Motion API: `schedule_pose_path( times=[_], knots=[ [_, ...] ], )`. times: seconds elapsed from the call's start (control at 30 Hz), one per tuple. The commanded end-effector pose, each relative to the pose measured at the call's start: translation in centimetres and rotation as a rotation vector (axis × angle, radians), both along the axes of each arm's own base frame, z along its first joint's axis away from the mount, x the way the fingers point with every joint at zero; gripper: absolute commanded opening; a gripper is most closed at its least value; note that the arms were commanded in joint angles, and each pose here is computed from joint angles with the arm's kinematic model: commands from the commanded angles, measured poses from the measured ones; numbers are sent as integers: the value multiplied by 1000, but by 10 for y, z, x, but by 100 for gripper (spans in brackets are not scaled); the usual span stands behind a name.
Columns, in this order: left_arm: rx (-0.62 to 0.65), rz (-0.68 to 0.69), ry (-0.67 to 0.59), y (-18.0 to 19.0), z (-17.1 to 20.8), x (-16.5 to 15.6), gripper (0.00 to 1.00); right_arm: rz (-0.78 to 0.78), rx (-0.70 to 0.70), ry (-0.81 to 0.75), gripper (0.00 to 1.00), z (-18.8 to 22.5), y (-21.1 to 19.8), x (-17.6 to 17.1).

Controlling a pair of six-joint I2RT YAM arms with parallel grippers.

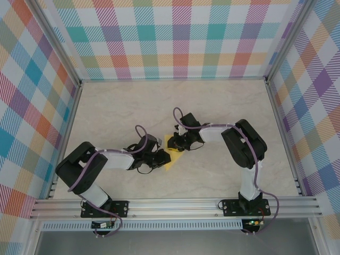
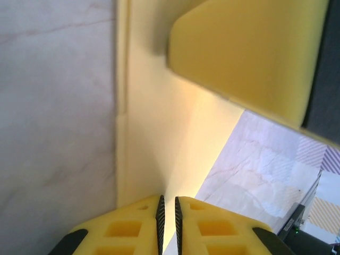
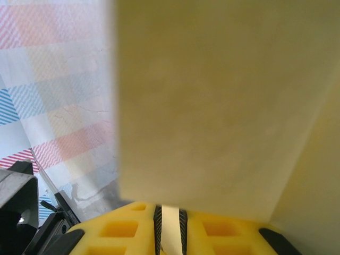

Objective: Fold a paper plane with a square sheet of paper (pick it up from the middle)
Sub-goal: Fourth fold the wing at the center of the table.

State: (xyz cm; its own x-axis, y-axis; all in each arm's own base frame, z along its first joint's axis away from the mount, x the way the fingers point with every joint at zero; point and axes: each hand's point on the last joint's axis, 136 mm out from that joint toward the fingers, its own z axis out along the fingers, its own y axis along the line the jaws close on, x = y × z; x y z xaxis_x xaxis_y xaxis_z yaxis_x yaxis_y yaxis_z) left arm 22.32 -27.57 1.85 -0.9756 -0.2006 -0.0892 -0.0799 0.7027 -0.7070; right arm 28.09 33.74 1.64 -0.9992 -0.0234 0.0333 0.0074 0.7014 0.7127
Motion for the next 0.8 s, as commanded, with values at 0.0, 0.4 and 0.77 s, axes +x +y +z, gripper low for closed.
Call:
schedule_pose_path(
  times=[0.0, 0.4, 0.77],
  knots=[
    [159, -42, 136, 36, -37, -46, 16, -32, -231, 153, 19, -68, -40, -33],
    [126, -30, 10, 32, 10, -30, 19, -42, -219, 159, 20, -68, -38, -32],
    [-56, -73, -33, -19, 48, -6, 21, -37, -224, 161, 20, -69, -38, -33]
  ],
)
